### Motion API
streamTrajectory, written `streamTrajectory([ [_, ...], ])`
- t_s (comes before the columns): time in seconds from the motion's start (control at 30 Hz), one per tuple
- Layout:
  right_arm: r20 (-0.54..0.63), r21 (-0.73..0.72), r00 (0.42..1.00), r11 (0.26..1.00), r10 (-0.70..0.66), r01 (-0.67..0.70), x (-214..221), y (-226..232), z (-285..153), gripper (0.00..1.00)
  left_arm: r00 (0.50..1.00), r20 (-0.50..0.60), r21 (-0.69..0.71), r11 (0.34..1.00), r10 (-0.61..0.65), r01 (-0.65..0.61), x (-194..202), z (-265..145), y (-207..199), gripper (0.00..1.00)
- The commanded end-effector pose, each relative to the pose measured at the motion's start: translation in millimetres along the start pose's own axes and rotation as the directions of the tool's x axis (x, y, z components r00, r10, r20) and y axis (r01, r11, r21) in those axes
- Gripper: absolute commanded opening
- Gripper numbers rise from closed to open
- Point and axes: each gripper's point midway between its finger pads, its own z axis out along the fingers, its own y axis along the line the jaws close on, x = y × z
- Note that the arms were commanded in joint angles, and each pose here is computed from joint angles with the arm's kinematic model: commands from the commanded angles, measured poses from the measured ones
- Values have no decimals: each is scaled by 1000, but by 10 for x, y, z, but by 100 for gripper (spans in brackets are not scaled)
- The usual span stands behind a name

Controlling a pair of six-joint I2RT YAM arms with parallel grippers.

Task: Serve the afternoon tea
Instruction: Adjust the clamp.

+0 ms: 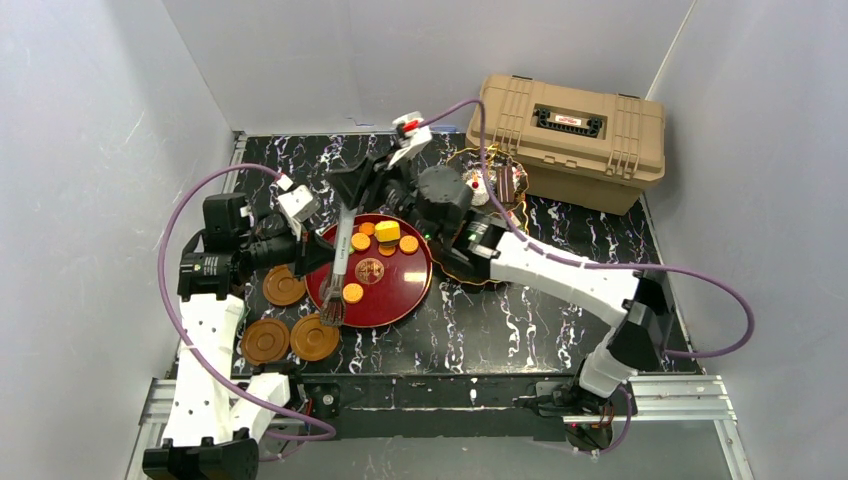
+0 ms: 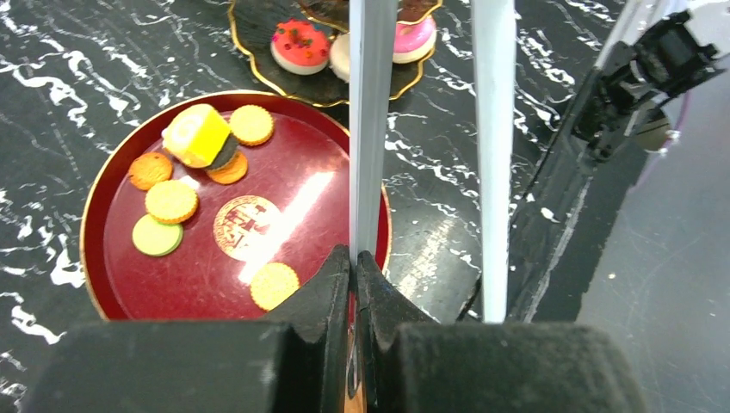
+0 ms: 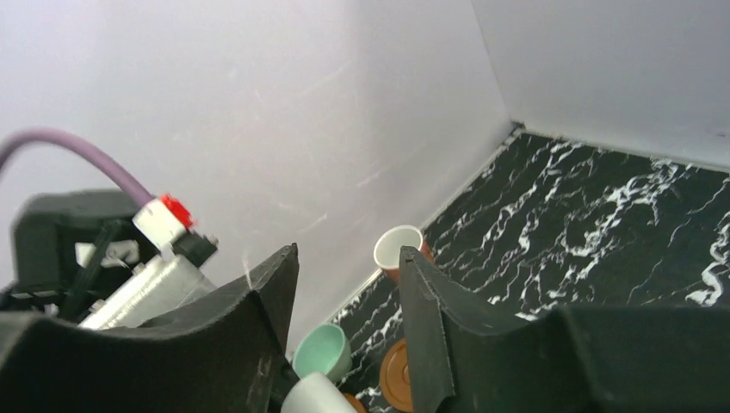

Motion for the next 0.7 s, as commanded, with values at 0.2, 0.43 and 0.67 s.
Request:
streamTrajectory([
  [0.2, 48, -280, 997, 959, 56, -41, -1016, 55, -469, 98, 995, 90, 169, 985, -51, 36, -290, -109, -439, 0],
  [0.43, -176, -486, 984, 869, 8, -94, -662, 56, -827, 98, 994, 110, 187, 982, -20, -1, -336, -156, -522, 0],
  [0.67, -245, -620, 963, 782, -110, -69, -279, 338, -920, 98, 993, 113, 183, 983, -19, -2, -380, -178, -532, 0],
])
